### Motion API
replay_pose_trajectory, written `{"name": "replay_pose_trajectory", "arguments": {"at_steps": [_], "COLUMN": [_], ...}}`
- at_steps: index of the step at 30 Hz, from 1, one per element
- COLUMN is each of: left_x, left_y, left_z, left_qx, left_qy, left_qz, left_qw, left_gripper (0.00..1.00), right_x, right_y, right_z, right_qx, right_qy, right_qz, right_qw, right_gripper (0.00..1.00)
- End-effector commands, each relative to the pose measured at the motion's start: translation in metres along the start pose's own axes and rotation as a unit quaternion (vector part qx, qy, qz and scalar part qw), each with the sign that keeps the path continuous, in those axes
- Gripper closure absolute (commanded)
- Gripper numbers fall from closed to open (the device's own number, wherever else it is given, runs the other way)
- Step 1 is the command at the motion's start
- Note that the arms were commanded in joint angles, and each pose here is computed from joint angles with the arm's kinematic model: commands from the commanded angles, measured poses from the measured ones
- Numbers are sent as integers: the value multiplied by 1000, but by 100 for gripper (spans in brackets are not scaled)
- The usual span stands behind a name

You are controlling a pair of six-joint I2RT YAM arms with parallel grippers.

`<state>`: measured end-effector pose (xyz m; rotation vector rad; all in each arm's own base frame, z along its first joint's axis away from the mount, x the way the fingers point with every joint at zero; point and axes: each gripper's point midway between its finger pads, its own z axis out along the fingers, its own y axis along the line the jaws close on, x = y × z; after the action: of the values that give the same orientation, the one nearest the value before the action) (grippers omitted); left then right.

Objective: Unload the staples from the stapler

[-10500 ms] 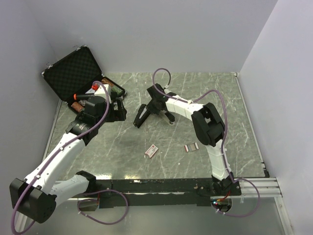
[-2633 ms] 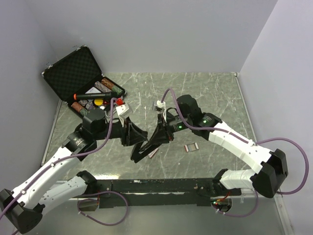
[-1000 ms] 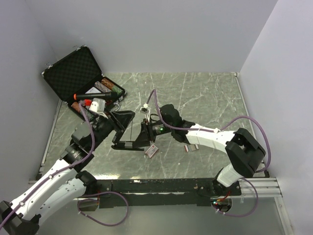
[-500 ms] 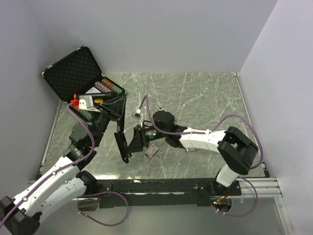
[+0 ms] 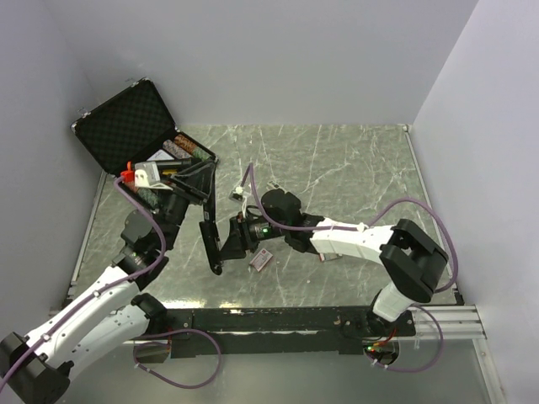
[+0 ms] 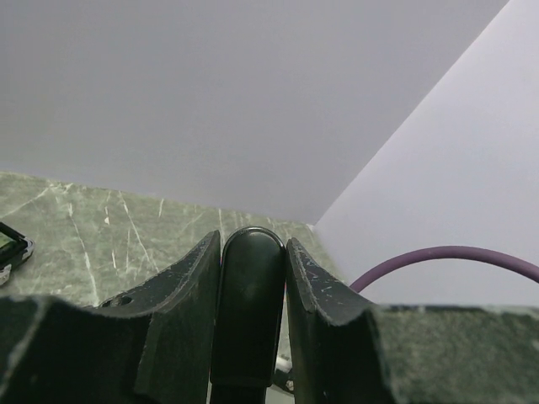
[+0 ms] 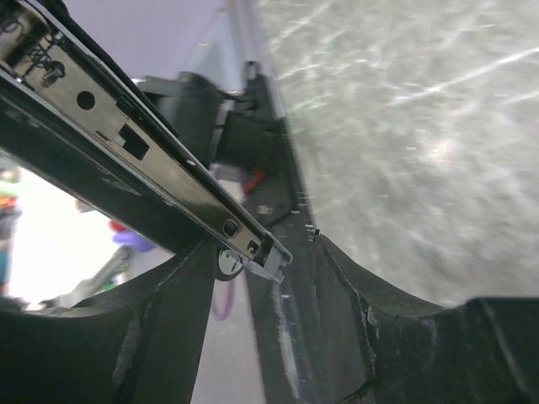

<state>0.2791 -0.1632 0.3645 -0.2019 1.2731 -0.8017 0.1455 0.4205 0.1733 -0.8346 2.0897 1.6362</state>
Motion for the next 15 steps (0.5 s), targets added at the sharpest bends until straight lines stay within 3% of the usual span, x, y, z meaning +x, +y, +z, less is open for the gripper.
{"name": "replay_pose_trajectory", "arguments": {"at_steps": [1, 7, 15], "left_x": [-35, -31, -25], "left_y": [-28, -32, -33], "left_z": [-6, -22, -33], "left_qx": [45, 64, 72], "left_qy": [-41, -18, 9], "left_qz": [-38, -36, -27], "left_qw": [997, 997, 997], "left_gripper": [99, 99, 99], "right_x": [-39, -60, -79], "right_y": [-2, -24, -25], "right_z": [-16, -36, -49], "right_qx": [80, 180, 216], "right_qy": [-50, -66, -90], "right_qz": [-76, -120, -150], "right_qw": [993, 974, 961], "right_gripper": [42, 40, 40]}}
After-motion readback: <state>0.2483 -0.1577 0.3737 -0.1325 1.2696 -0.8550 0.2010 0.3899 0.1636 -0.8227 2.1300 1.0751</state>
